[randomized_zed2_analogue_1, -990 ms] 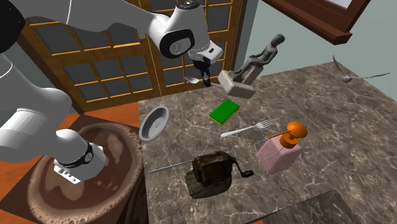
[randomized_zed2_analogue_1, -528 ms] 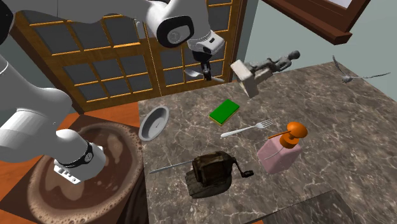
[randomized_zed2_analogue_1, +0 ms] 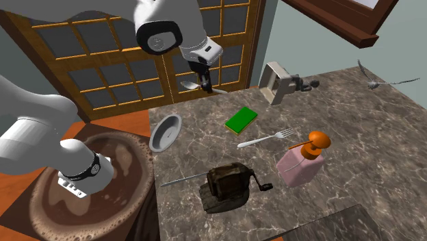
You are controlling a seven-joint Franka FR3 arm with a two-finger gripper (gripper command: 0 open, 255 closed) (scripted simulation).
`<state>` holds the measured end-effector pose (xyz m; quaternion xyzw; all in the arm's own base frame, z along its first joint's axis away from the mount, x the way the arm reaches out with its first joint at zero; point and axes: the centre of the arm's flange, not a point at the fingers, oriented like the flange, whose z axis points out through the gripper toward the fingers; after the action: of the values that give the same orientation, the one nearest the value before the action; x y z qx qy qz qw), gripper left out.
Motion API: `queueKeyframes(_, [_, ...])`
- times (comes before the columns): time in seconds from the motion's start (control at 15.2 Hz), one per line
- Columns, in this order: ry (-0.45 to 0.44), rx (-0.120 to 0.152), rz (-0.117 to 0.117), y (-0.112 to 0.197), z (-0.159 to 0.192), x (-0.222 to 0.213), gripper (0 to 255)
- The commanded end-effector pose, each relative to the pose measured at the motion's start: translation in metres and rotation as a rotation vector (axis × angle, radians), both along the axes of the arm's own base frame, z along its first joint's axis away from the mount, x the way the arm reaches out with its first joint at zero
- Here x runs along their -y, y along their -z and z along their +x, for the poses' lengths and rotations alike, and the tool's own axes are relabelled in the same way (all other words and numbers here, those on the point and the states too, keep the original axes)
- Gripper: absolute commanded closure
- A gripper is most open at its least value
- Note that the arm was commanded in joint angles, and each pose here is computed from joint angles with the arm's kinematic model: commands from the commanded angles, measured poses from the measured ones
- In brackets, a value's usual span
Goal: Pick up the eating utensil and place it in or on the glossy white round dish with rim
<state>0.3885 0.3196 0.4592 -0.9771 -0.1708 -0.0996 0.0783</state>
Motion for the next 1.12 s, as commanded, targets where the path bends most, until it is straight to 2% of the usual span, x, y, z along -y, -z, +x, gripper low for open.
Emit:
queueKeyframes(0.0, [0.000,0.000,0.002,-0.001,-0.014,0.023,255])
queueKeyframes(0.79, [0.000,0.000,0.002,-0.009,-0.105,0.160,255])
queueKeyframes(1.06, [0.000,0.000,0.002,0.012,-0.105,0.160,255])
